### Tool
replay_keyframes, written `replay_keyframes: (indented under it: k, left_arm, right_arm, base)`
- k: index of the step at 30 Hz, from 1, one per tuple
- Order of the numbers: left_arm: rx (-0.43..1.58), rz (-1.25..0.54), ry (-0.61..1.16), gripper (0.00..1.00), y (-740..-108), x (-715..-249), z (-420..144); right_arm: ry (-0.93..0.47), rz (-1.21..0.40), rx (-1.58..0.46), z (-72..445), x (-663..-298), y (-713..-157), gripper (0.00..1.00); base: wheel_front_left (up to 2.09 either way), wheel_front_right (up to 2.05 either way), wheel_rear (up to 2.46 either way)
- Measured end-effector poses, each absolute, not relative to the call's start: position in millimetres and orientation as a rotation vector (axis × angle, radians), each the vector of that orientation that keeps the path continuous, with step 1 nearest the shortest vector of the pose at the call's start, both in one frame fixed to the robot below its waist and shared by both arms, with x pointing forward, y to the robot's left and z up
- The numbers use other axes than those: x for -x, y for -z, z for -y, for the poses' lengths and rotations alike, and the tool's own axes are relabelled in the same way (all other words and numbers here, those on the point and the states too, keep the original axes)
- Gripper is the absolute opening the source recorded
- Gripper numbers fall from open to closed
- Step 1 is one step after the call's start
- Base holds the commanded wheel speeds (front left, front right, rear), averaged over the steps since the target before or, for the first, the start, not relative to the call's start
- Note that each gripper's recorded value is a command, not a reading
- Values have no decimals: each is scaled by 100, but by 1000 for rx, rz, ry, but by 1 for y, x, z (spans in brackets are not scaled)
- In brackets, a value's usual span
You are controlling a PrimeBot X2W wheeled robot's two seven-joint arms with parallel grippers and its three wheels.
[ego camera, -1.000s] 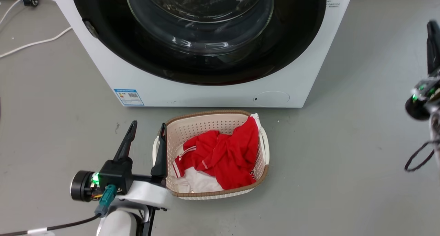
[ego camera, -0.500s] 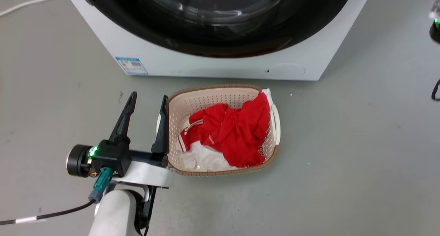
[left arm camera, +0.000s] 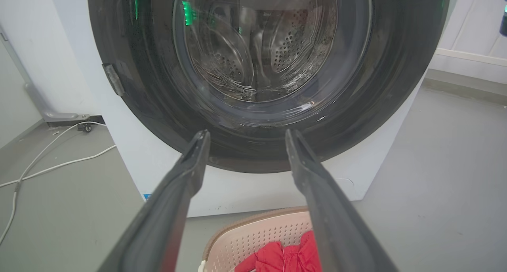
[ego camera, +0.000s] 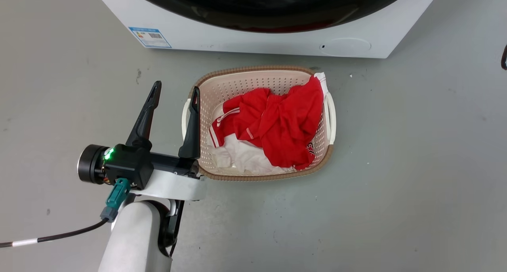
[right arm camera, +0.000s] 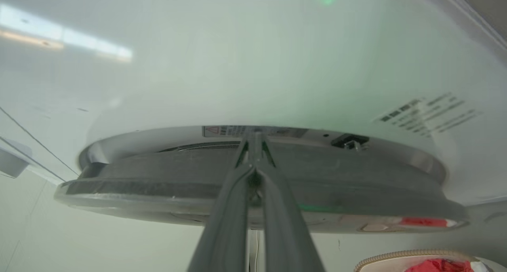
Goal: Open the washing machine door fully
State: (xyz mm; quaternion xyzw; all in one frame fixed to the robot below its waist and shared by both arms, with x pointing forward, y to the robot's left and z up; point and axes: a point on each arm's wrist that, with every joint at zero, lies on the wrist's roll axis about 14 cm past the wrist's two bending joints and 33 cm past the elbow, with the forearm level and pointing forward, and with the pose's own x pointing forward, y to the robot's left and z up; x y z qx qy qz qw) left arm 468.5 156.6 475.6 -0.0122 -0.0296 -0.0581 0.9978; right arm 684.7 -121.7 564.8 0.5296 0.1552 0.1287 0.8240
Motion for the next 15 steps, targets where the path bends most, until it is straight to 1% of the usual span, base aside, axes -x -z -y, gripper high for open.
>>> replay_keyframes:
  k: [7,15]
  left_arm:
    - [28,41,114,100,-467,-473,-157]
    - [29,38,110,100,-466,-473,-157]
  right_arm:
    - [-300,-398,-1099,110,-690,-549,0]
    - [-354,-483,-1082,102,-683,-545,0]
  base:
    - [0,0,0]
    - [0,0,0]
